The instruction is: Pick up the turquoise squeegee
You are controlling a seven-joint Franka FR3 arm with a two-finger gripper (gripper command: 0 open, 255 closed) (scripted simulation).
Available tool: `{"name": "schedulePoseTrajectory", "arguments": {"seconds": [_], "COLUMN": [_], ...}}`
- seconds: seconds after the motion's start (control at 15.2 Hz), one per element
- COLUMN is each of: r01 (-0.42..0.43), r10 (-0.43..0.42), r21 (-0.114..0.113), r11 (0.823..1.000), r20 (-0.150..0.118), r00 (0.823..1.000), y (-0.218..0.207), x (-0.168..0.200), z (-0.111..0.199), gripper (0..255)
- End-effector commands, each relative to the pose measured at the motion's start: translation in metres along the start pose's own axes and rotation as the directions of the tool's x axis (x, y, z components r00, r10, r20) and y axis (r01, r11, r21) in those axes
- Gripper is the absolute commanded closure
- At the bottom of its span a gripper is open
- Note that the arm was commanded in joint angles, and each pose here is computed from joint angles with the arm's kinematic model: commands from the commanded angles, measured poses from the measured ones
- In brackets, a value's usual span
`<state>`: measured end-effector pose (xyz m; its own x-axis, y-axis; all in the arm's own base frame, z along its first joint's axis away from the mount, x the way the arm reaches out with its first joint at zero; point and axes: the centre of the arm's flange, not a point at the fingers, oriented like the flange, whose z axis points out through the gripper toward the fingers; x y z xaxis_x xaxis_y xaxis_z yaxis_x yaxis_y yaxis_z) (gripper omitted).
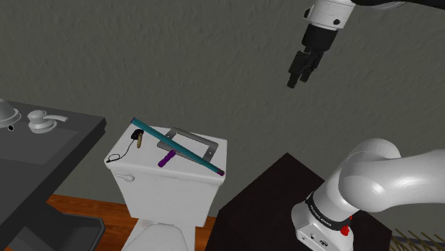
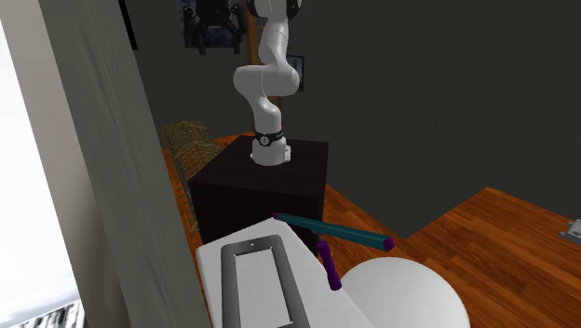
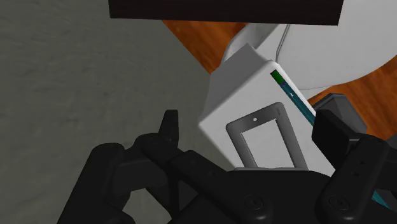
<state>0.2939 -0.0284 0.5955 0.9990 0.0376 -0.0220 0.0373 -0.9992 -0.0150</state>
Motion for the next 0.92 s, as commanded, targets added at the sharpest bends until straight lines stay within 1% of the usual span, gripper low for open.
{"name": "schedulePoseTrajectory", "arguments": {"seconds": [0.0,0.4,0.59,0.86], "r01": [0.0,0.062,0.091,0.129], "r10": [0.0,-0.065,-0.099,-0.145], "r21": [0.0,-0.086,-0.129,-0.187], "r11": [1.0,0.994,0.987,0.974], "r20": [0.0,-0.039,-0.056,-0.076], "r00": [1.0,0.997,0.994,0.986], "y": [0.0,-0.065,-0.097,-0.139], "x": [0.0,0.039,0.058,0.082], "z": [0.0,0.039,0.059,0.088], "gripper": [0,0,0,0]}}
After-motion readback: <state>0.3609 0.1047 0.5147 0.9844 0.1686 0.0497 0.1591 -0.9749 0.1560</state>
